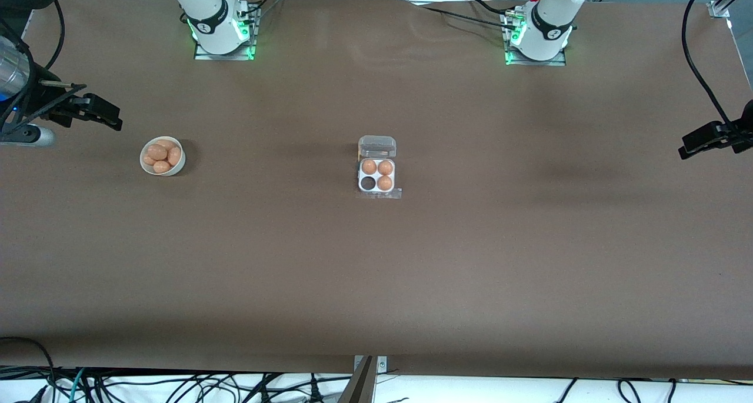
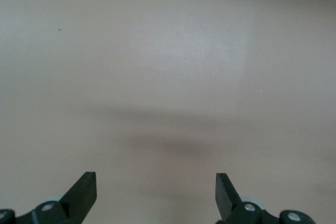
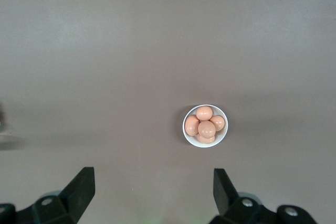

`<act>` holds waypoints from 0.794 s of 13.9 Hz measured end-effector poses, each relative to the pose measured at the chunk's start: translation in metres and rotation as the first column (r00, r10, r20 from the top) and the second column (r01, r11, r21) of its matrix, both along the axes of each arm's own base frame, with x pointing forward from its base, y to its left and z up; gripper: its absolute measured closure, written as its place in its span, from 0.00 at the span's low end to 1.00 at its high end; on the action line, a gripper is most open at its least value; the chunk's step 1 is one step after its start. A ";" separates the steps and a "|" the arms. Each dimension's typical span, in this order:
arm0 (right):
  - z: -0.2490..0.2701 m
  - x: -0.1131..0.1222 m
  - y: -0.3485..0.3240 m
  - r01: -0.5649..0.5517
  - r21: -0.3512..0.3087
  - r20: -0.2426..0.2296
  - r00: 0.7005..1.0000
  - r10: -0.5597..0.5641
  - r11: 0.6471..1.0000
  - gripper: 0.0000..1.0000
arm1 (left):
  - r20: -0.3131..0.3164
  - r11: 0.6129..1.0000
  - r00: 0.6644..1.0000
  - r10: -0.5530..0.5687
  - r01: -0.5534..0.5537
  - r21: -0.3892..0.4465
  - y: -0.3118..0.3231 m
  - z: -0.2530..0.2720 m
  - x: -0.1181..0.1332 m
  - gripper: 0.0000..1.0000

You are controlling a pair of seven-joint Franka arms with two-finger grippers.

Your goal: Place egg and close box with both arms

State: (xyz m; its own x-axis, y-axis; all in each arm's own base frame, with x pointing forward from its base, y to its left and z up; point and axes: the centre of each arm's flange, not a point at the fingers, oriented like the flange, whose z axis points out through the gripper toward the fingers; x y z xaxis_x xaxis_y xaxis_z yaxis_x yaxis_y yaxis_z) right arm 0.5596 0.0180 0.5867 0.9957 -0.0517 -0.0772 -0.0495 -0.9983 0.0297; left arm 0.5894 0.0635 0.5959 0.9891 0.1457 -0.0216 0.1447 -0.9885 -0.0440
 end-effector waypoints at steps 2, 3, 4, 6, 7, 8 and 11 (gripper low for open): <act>-0.003 0.000 0.000 0.000 0.000 -0.006 1.000 0.000 1.000 0.00 | 0.000 1.000 1.000 0.000 0.000 0.000 0.000 0.000 0.000 0.00; -0.007 0.000 -0.001 0.002 0.000 -0.012 1.000 -0.002 1.000 0.00 | 0.000 1.000 1.000 0.000 0.000 0.000 0.000 0.000 0.000 0.00; -0.013 0.000 -0.004 0.007 -0.001 -0.014 1.000 -0.007 1.000 0.00 | 0.000 1.000 1.000 0.000 0.000 0.000 0.000 0.000 0.000 0.00; -0.033 0.002 -0.019 0.029 -0.001 -0.010 1.000 -0.029 1.000 0.00 | 0.000 1.000 1.000 0.000 0.000 0.000 0.000 0.000 0.000 0.00; -0.045 0.001 -0.029 0.033 0.001 -0.005 0.999 -0.033 0.999 0.00 | 0.000 1.000 1.000 0.000 0.000 0.000 0.000 0.000 0.000 0.00; -0.057 -0.001 -0.040 0.032 0.003 0.008 0.999 -0.032 0.999 0.00 | 0.000 1.000 1.000 0.000 0.000 0.000 0.000 0.000 0.000 0.00; -0.107 -0.022 -0.068 0.035 0.012 0.068 0.997 -0.036 0.999 0.00 | 0.000 1.000 1.000 -0.001 0.001 0.000 -0.001 0.000 0.000 0.00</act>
